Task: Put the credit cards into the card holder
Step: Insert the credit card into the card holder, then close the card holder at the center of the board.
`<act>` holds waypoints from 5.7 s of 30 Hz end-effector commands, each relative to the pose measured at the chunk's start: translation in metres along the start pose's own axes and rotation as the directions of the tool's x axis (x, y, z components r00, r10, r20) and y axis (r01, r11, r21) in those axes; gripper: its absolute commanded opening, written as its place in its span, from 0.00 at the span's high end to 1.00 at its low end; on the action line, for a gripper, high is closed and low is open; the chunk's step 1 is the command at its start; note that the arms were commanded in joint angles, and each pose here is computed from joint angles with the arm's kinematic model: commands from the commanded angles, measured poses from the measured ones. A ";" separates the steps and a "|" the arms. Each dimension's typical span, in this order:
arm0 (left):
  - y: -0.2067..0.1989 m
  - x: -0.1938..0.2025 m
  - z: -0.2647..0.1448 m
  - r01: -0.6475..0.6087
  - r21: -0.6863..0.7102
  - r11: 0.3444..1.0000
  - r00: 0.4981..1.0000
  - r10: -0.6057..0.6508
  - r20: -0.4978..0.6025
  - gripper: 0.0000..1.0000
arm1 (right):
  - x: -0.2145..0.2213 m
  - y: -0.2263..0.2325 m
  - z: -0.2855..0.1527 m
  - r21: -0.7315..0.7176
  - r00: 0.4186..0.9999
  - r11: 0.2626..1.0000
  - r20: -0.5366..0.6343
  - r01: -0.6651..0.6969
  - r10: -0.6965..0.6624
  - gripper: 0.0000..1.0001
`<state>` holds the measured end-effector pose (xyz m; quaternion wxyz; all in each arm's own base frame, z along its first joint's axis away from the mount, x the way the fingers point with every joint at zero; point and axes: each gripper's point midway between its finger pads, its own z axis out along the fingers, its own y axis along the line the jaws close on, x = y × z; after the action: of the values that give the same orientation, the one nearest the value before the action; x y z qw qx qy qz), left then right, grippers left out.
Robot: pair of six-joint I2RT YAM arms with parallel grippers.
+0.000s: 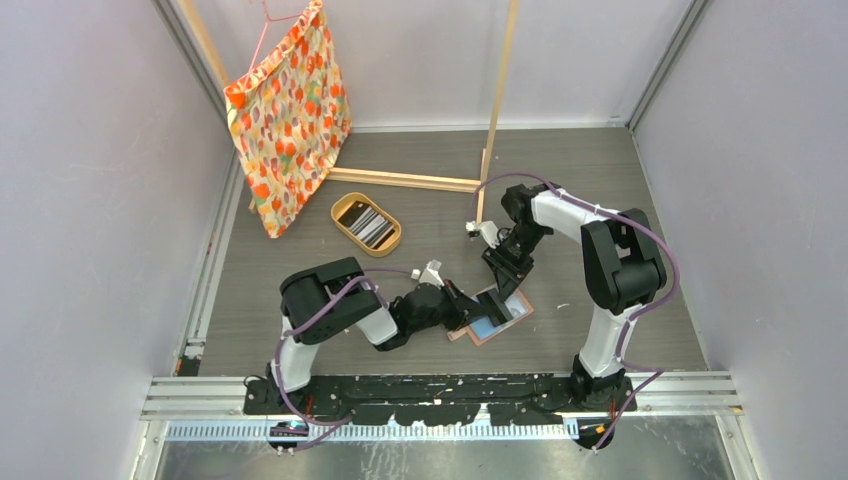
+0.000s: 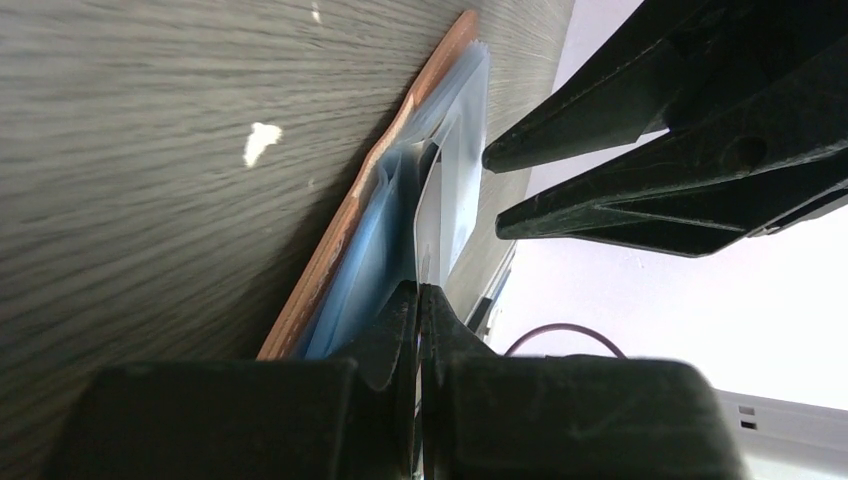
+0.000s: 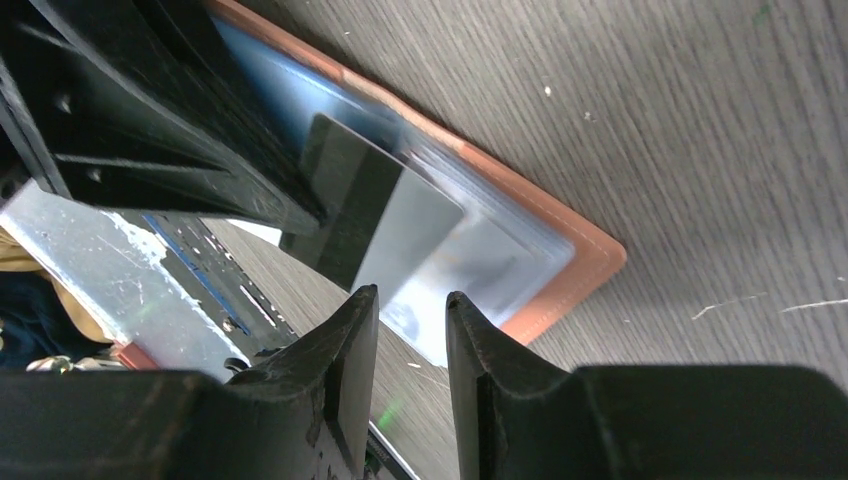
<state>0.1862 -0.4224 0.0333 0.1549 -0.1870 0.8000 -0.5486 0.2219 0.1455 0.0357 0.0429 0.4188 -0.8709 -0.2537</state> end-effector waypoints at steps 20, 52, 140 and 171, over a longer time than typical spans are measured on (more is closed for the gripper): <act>-0.004 0.001 -0.007 -0.104 -0.097 0.990 0.994 0.106 0.009 0.58 | -0.025 0.016 -0.026 -0.012 0.989 0.999 0.143 0.039 -0.037 0.62; -0.040 -0.015 -0.064 -0.474 -0.076 0.877 0.880 0.475 -0.001 0.64 | -0.006 0.058 -0.047 -0.095 0.917 0.948 0.299 0.305 -0.265 0.93; 0.033 0.001 -0.097 -0.219 -0.039 0.975 0.968 0.212 -0.136 1.00 | -0.033 0.009 0.040 0.378 0.909 0.830 -0.103 0.411 -0.404 0.92; -0.042 -0.026 -0.106 -0.454 -0.032 0.891 0.878 0.440 -0.189 1.00 | -0.005 -0.014 -0.046 0.133 0.962 0.991 0.272 -0.019 -0.018 0.70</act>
<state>0.1641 -0.3393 0.0995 0.1959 0.0009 0.8423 -0.5021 0.2470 0.1433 0.0797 -0.1400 0.4350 -0.8566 -0.2395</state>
